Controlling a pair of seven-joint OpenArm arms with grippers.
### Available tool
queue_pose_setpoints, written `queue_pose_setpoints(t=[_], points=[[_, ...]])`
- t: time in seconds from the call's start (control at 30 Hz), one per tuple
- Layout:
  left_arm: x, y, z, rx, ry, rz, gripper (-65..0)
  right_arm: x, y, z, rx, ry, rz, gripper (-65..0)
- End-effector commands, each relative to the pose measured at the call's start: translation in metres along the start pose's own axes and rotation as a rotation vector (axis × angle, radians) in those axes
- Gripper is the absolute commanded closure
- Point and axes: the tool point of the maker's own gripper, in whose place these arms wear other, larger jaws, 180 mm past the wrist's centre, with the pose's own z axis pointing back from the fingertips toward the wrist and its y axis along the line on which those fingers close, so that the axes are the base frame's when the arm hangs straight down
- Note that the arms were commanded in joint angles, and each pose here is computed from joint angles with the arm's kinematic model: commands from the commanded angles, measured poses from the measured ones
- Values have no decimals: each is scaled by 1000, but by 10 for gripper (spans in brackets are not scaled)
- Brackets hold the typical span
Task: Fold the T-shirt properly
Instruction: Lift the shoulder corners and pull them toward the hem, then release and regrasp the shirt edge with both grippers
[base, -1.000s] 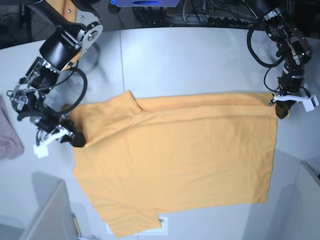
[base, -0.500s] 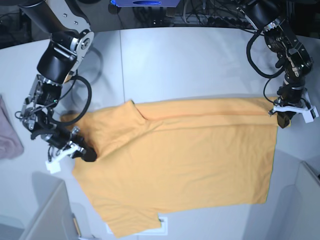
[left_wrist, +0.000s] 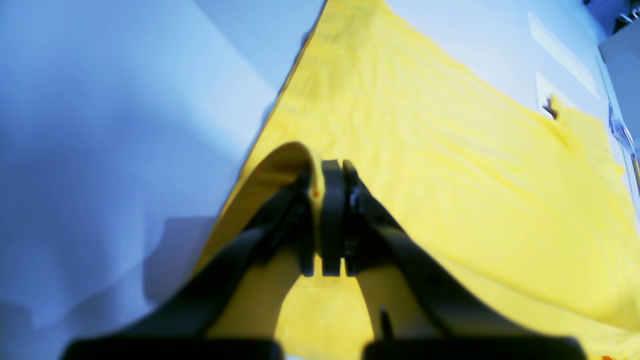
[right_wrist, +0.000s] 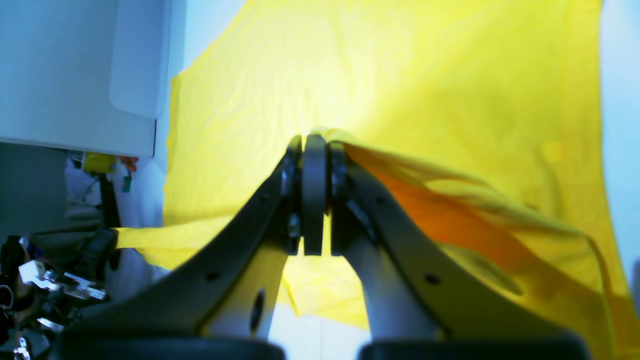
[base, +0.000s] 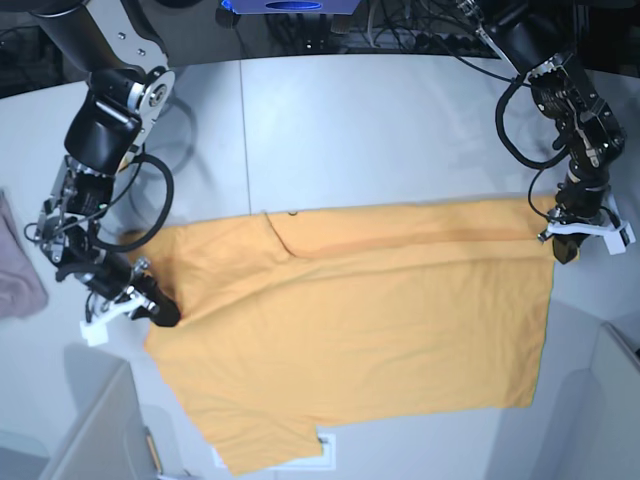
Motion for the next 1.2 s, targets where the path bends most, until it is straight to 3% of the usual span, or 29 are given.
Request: queue_pose_setpoints(t=[0.0,0.37,0.73,0.87,1.07,1.1,1.17], points=[[18,-5,-1,-21,-51,-8,0,25,12,3,29,-62,28,0],[17,-16,-7,-50,-33,-43,0,15,1,-8,30,-60,-40,0],[17,-16,-7,-51,-31,-46,0,17,1,-8,30,-63,-45,0],[12,-14,-10,-47,-16,-36,0,17,-4,-8,-1,-64,-102,0],[12,-5,-16,-33,-3,-19,0,19,-7,-7,-9,-77,-123,-212],[12,-6,-19,-35,-2,-10,-39,22,-7,-7,-11,-89,-121,-236],[15,-6,-25,-38,-3,3,-181,26,-9,-6,-16,-110,-120,-249]])
